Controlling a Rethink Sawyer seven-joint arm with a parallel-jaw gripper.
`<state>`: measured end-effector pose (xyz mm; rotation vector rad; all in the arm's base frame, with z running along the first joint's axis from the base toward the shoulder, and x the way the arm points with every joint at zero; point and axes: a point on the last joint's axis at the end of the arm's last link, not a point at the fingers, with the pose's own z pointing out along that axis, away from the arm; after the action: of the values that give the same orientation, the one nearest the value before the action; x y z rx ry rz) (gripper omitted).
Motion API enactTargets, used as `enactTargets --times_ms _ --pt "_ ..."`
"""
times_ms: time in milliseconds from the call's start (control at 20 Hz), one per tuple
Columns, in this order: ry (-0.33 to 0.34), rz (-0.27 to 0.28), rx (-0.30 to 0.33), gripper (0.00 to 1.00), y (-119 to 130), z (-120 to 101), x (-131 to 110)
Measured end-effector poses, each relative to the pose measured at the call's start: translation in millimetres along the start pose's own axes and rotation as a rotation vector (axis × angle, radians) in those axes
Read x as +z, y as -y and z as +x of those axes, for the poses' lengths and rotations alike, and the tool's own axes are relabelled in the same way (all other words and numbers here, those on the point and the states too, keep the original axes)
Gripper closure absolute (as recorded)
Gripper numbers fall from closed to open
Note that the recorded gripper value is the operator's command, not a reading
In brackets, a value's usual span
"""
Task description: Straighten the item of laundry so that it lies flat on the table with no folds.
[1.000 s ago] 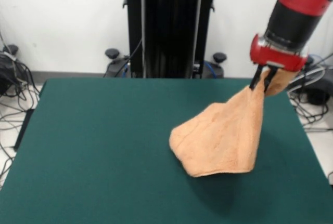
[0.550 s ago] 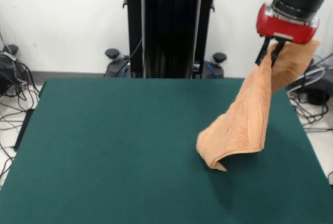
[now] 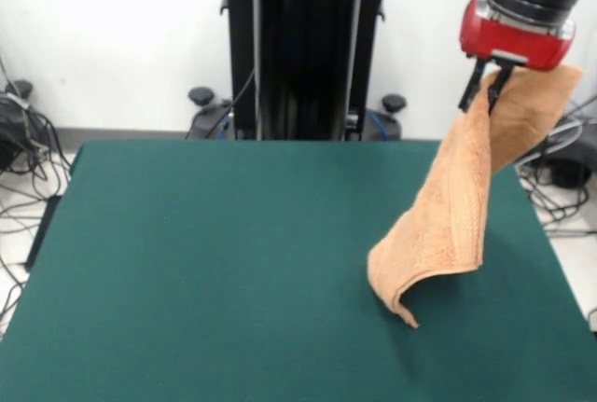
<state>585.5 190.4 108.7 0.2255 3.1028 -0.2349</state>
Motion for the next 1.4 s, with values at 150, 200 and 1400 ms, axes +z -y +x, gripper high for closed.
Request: enactTargets --times_ms 150,200,1400 --pt "0.000 0.000 0.001 1.00 1 0 0" --pt "0.001 -0.001 0.002 1.00 1 -1 -1" --pt "0.038 0.020 0.182 1.00 231 -26 -104"
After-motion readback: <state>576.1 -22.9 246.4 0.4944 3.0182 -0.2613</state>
